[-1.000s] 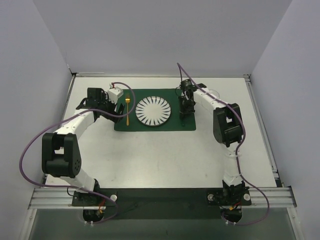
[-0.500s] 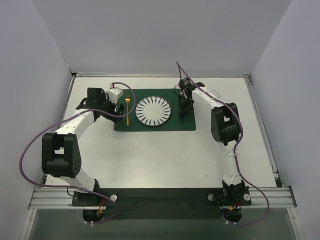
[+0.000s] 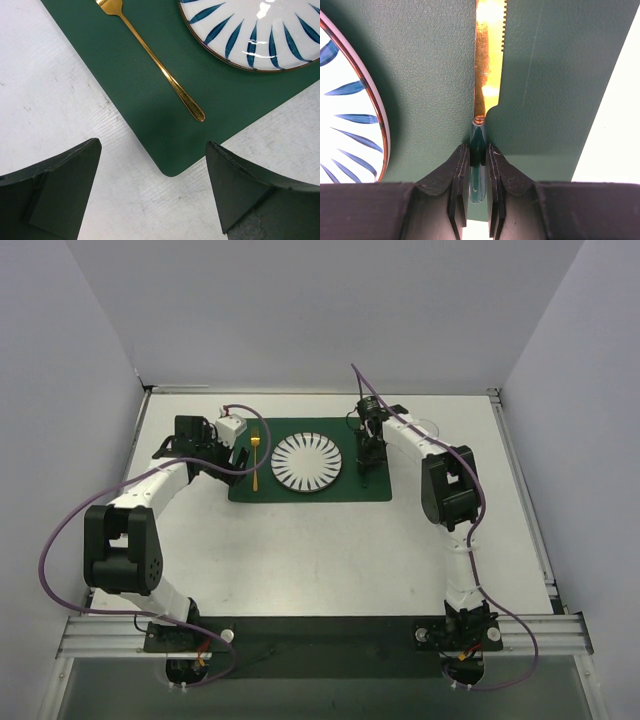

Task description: Set the dinner table for one person

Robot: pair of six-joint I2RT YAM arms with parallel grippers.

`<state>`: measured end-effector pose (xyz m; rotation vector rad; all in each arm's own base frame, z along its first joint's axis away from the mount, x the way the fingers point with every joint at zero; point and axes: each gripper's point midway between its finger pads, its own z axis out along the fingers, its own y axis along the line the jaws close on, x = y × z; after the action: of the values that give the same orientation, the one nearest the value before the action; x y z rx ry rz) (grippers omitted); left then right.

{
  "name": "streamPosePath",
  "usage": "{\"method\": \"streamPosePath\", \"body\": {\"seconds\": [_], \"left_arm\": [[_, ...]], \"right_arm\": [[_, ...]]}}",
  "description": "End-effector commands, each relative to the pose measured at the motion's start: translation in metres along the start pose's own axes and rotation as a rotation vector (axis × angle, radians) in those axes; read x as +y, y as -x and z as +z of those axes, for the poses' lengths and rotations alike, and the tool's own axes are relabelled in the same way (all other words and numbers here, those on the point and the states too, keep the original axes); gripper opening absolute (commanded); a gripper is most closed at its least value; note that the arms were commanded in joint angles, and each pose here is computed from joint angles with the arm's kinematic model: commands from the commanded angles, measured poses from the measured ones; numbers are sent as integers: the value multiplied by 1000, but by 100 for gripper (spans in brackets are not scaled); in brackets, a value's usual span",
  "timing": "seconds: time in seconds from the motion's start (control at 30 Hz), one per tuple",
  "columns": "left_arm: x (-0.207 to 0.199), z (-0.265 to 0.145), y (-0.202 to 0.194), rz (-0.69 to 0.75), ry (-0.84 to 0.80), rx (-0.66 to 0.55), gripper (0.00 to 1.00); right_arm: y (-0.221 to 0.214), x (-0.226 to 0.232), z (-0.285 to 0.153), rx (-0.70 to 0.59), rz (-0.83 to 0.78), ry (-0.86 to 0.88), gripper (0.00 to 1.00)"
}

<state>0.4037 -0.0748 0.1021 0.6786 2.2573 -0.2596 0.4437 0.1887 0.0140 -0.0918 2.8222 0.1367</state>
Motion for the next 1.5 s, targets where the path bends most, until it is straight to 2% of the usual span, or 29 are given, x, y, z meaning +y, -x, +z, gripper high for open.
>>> {"method": "streamPosePath", "body": {"seconds": [0.0,0.47,0.73,1.13,1.47], "left_arm": [[5,0,11,17,4,-27,97],[4,0,9,17,1,-24,97],[4,2,8,16,-2,-22,97],[4,2,8,19,-3,-22,97],[3,2,7,18,-7,-22,97]], "right_arm": [[-21,-3,-18,62,-21,-36,9],[-30,-3,-28,80,-11,-59,8],[-22,-7,-47,22,9,-98,5],[-27,6,-32,57,32,-72,4],[-29,7,-24,70,48,-76,12]]}}
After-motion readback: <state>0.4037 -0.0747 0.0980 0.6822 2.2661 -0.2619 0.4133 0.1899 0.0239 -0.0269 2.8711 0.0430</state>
